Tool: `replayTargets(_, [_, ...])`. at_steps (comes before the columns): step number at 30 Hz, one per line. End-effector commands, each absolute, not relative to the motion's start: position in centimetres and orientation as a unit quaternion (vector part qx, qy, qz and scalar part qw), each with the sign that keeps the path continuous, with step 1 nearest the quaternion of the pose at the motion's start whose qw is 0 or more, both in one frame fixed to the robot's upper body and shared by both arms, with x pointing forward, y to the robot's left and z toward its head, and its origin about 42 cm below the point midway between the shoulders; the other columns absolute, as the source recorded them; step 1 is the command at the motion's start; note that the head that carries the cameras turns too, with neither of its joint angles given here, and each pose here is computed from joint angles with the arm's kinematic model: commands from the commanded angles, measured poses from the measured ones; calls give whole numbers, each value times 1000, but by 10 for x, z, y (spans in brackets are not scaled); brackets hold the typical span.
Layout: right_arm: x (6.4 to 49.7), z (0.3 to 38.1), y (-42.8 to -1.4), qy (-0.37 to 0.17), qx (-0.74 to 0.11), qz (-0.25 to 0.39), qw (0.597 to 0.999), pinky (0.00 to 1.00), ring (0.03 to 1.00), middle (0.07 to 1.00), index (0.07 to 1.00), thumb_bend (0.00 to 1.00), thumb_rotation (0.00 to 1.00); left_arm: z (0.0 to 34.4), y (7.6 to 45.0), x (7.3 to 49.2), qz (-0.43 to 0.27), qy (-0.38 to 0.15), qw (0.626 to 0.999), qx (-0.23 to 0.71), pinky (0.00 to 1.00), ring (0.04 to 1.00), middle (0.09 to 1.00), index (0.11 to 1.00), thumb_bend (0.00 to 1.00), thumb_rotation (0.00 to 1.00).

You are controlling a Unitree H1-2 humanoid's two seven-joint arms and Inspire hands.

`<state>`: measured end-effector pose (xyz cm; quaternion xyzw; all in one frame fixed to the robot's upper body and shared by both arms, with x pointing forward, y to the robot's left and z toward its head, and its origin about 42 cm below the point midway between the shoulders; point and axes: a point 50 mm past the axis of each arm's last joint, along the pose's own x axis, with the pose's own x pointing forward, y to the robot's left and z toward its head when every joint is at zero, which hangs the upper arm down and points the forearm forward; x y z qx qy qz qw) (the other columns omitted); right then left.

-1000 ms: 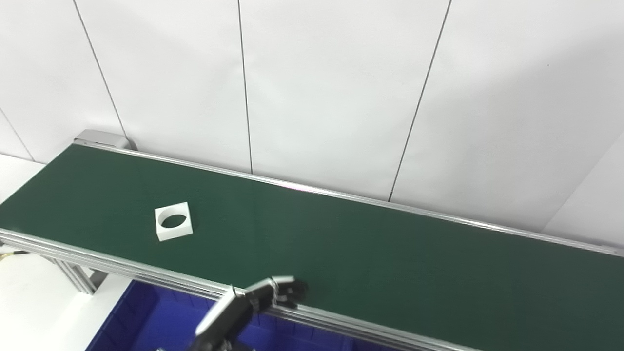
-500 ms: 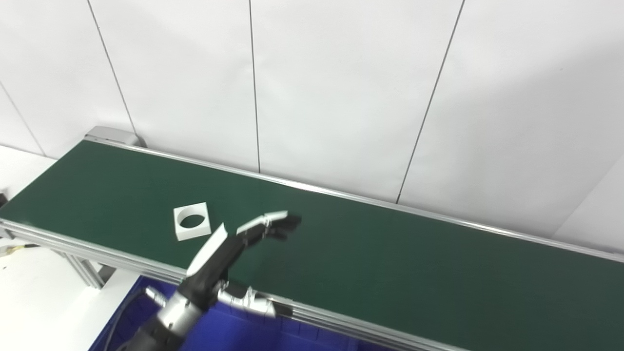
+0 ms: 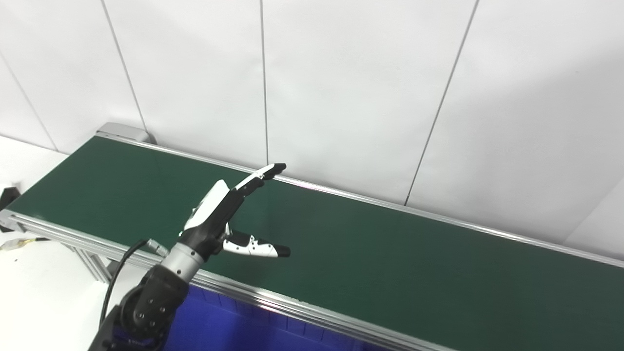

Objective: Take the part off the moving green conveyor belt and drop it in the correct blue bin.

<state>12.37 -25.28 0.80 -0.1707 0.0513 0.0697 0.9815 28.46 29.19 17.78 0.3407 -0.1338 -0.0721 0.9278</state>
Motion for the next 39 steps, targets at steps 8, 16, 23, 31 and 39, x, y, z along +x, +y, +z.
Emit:
replayTargets(8, [131, 17, -253, 10, -167, 73, 983, 774, 806, 836, 856, 838, 218, 188, 321, 338, -54, -129, 892, 431, 858, 921, 948, 923, 755, 194])
replayTargets(16, [133, 16, -252, 10, -165, 75, 983, 776, 806, 836, 859, 839, 220, 174, 330, 362, -46, -76, 875, 476, 803, 912, 957, 928, 802, 182])
replayTargets(23, [134, 15, -252, 10, -165, 77, 983, 780, 805, 835, 857, 841, 233, 157, 334, 377, -61, -32, 844, 532, 985, 979, 975, 938, 882, 118])
replayTargets(31, [134, 16, -250, 8, -162, 74, 984, 776, 802, 830, 854, 839, 209, 143, 335, 379, -84, 26, 821, 564, 1000, 1000, 1000, 944, 908, 120])
replayTargets(39, [133, 17, -249, 7, -157, 73, 985, 780, 810, 838, 858, 830, 190, 134, 336, 375, -87, 61, 789, 605, 1000, 1000, 1000, 953, 885, 89])
